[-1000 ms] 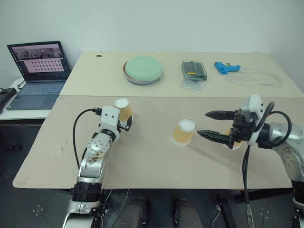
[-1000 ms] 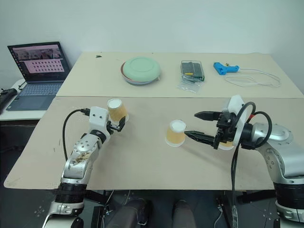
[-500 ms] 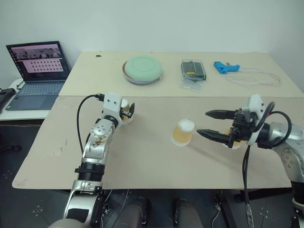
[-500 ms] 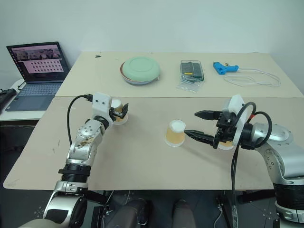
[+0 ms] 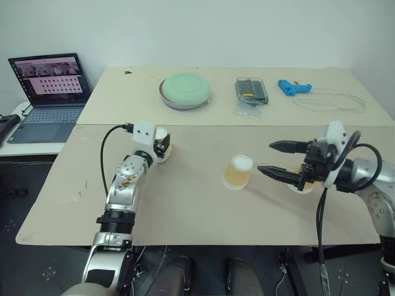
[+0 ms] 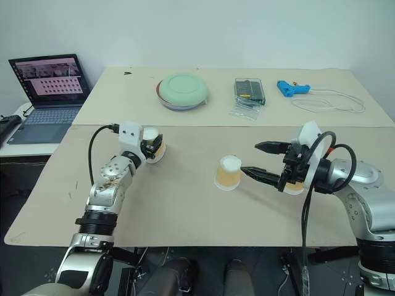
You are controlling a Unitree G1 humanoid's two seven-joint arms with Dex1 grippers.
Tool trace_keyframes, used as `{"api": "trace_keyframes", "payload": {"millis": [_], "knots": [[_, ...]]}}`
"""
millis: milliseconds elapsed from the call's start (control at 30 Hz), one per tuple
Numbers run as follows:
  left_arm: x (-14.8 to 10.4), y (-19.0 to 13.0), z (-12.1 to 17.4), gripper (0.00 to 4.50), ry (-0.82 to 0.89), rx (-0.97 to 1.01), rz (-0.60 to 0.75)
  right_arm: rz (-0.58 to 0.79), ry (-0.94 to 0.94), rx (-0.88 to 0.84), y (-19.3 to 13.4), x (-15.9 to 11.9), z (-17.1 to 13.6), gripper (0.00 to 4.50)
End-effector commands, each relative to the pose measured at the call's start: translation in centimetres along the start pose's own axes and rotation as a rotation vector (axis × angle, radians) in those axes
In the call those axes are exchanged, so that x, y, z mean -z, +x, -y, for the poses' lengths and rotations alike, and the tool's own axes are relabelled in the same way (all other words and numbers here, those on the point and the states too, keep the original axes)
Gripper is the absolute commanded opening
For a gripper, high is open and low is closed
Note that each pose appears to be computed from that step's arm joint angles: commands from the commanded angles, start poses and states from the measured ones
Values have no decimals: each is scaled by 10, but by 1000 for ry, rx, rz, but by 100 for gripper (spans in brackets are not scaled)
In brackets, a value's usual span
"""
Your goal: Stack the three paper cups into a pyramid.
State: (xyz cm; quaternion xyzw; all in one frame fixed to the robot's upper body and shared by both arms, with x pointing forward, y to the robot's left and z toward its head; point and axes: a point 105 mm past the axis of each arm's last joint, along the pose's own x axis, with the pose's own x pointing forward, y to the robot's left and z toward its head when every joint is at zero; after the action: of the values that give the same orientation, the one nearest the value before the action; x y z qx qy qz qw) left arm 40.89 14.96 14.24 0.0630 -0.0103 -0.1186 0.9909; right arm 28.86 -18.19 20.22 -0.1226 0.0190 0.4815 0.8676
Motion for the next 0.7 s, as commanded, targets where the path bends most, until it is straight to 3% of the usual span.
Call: {"api": "trace_keyframes", "payload": {"millis": [33, 133, 267, 333, 533, 700], "knots": [[-32, 4, -1, 236, 36, 11, 102, 27, -50, 11, -3, -11, -1, 450], [-62, 8, 2, 236, 32, 74, 181, 27, -49, 16, -2, -11, 0, 450], [-135, -2, 27, 236, -24, 402, 345, 28, -50, 51, -2, -10, 5, 450], [-153, -15, 42, 236, -48, 596, 358, 28, -49, 62, -2, -10, 6, 450], [-144, -50, 74, 236, -186, 1039, 226, 10, -58, 103, -2, -6, 10, 450], [-95, -58, 87, 236, -135, 1169, 47, 9, -58, 126, -6, -7, 12, 450]]}}
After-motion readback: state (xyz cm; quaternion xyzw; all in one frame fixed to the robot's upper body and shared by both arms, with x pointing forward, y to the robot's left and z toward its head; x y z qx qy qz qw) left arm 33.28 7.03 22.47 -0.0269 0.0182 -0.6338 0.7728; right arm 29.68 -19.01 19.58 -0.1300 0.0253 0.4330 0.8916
